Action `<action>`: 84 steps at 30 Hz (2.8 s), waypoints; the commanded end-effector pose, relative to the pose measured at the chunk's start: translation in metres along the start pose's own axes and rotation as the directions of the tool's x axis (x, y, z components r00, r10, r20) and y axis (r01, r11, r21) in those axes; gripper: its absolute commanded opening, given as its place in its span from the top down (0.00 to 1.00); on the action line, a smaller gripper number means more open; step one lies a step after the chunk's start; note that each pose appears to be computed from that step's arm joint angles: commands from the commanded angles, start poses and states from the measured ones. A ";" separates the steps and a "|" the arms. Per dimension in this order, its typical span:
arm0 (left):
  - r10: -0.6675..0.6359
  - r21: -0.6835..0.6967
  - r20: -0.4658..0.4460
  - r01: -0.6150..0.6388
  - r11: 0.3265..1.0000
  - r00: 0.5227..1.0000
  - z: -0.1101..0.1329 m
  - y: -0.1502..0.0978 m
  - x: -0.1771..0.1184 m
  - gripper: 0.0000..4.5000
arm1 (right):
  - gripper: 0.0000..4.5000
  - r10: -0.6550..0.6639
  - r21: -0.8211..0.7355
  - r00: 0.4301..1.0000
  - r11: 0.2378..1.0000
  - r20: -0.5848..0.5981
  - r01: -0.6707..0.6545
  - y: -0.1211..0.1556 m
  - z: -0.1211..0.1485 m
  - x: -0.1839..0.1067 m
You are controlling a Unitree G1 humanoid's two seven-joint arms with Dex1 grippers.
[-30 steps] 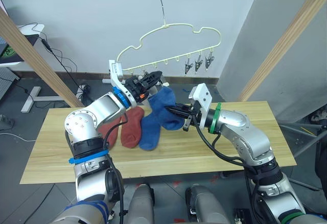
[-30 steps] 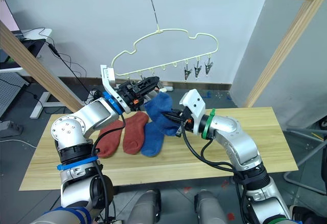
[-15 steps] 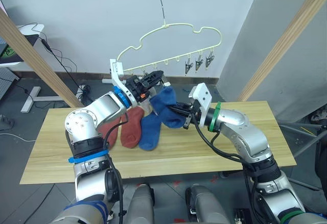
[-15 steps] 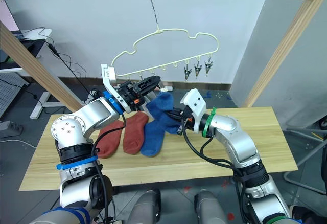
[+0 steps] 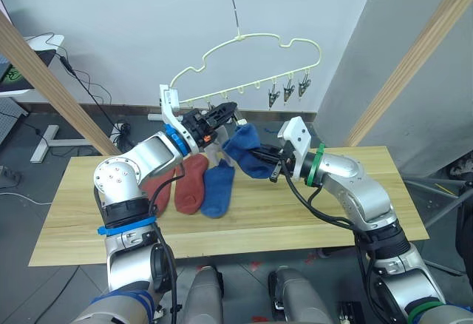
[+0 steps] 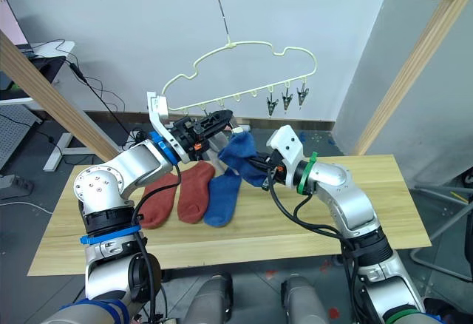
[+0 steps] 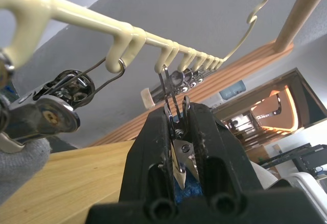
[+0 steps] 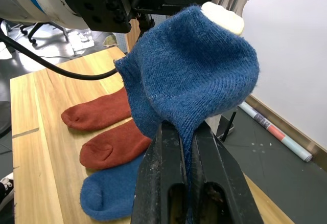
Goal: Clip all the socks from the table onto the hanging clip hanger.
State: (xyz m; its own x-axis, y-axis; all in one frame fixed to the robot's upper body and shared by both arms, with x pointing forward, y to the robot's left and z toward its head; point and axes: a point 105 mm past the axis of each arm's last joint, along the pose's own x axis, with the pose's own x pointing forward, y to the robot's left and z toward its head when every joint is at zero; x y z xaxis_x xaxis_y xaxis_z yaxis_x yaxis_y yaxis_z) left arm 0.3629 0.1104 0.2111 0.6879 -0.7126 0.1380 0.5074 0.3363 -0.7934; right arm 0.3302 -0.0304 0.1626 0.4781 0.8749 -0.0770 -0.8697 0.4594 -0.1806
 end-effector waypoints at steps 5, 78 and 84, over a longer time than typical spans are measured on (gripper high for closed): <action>-0.049 0.030 -0.008 0.049 0.998 0.999 0.000 -0.012 0.001 0.95 | 0.99 0.026 -0.052 0.997 0.998 0.067 -0.023 0.003 0.020 0.005; -0.090 0.068 0.016 0.088 0.994 0.996 0.005 -0.019 0.000 0.95 | 0.99 0.026 0.400 0.994 0.914 0.106 -0.067 0.009 0.020 -0.014; -0.089 0.068 0.015 0.088 0.994 0.996 0.005 -0.019 0.000 0.95 | 0.99 0.038 0.425 0.993 0.901 0.115 -0.084 0.010 0.022 -0.012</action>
State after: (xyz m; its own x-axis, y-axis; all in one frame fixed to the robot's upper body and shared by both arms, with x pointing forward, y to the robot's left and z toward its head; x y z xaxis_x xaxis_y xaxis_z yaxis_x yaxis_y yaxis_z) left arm 0.3607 0.1104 0.2159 0.6782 -0.7142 0.1733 0.5532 0.3409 -0.7601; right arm 0.3161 -0.0327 0.1669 0.4380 0.8986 -0.0245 -0.8578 0.4260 0.2877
